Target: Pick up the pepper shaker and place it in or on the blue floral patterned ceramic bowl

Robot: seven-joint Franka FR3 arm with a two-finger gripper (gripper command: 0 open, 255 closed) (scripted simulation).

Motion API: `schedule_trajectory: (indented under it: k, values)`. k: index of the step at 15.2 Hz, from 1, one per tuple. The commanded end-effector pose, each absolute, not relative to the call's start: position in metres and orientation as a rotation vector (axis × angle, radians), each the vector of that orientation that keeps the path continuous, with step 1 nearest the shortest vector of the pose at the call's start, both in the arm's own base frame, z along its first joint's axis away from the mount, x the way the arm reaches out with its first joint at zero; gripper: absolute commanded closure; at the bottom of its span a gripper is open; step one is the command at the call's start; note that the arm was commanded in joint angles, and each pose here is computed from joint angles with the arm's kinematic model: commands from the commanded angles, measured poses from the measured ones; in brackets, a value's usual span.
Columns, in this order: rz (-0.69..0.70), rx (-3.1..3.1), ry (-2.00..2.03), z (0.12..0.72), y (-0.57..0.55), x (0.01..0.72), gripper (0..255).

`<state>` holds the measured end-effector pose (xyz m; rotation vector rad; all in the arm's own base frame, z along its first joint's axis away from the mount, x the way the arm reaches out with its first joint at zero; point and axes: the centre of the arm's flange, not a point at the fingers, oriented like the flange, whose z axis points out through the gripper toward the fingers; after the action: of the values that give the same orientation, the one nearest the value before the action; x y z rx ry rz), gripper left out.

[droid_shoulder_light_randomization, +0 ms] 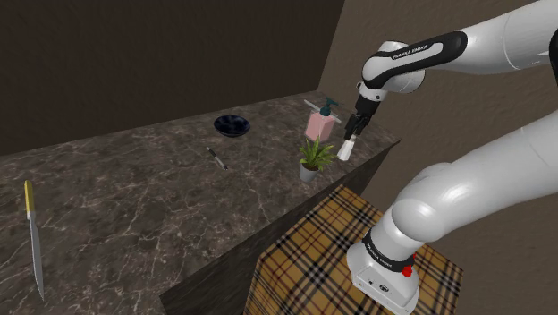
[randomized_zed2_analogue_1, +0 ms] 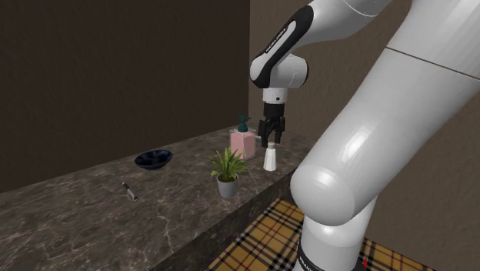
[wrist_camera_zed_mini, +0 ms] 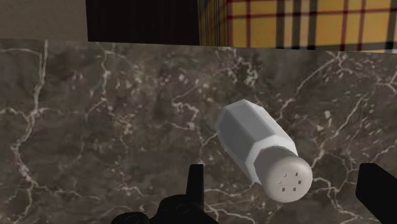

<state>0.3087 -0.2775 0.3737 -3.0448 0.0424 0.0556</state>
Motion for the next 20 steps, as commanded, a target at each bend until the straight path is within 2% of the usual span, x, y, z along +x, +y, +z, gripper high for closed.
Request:
schedule_trajectory:
  k: [1, 8, 9, 20]
  values:
    - [0.054, -3.045, 0.043, 0.367, -0.277, 0.309, 0]
    - [0.054, -3.045, 0.043, 0.367, -0.277, 0.309, 0]
    - [0.054, -3.045, 0.043, 0.367, -0.277, 0.309, 255]
    - [0.054, -3.045, 0.043, 0.377, -0.277, 0.309, 255]
